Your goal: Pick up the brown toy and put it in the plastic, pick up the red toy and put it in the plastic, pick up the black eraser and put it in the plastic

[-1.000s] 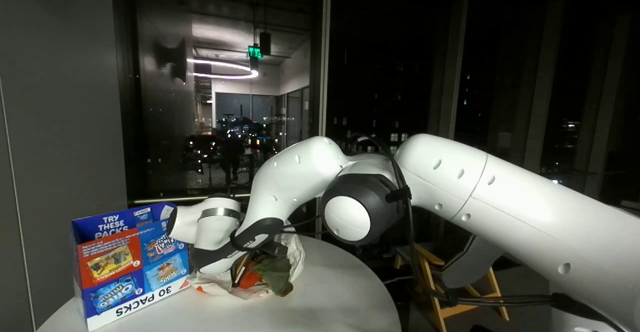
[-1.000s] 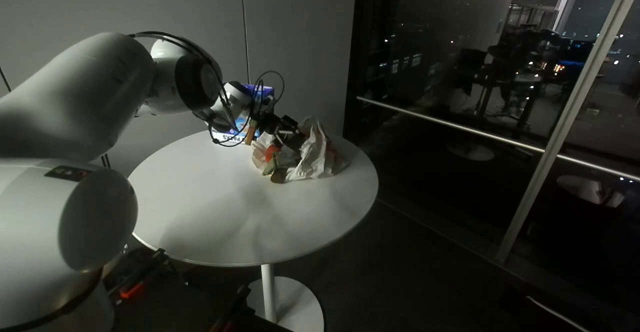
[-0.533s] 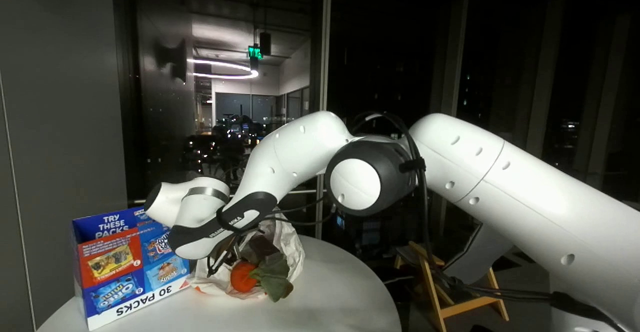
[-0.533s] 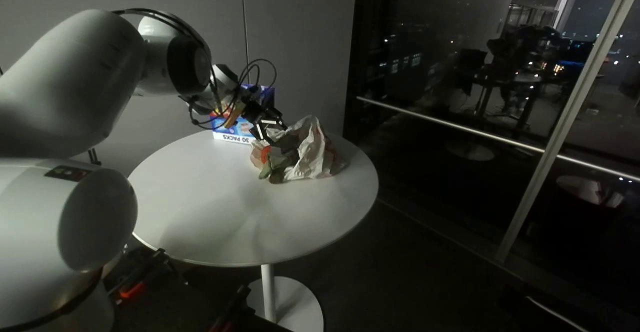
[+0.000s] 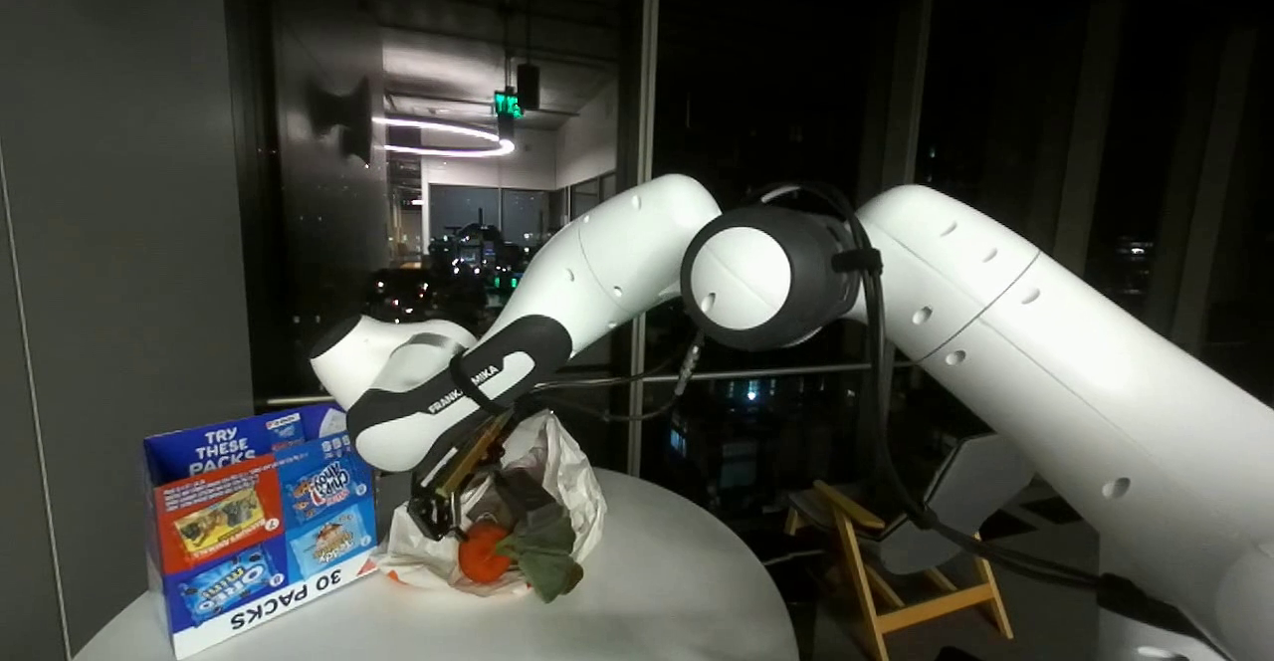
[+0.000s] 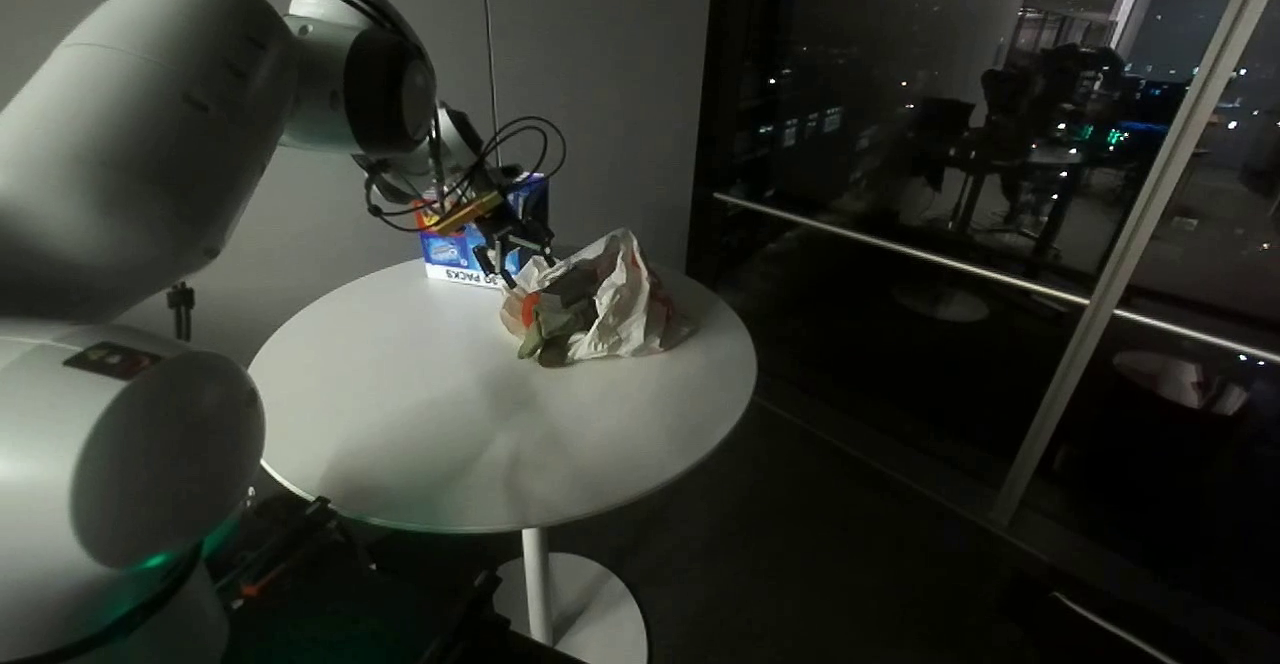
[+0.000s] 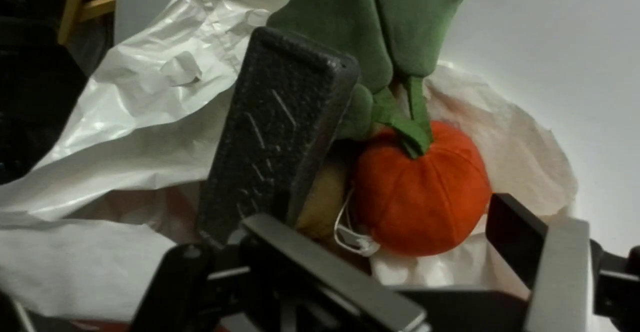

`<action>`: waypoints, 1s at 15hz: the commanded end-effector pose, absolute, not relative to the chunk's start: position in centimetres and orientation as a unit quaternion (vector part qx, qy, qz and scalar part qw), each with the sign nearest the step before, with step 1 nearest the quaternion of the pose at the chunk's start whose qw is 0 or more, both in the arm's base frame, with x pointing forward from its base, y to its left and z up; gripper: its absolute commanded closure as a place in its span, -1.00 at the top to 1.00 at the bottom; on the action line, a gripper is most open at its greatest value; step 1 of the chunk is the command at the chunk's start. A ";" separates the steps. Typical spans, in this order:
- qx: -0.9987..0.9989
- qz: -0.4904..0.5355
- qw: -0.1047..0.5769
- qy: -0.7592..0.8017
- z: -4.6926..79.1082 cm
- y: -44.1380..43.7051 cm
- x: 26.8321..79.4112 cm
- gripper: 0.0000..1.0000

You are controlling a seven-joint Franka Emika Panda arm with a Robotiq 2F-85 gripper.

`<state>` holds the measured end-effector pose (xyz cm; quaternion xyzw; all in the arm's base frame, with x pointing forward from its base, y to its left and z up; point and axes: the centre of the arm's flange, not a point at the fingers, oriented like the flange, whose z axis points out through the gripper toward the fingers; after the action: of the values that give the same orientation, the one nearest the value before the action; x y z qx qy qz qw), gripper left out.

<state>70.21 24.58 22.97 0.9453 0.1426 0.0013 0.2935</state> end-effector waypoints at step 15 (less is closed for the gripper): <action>0.947 -0.075 0.120 0.287 17.0 27.8 67.5 1.00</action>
<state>66.83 27.43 17.93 0.9447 0.2787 -0.0966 0.1433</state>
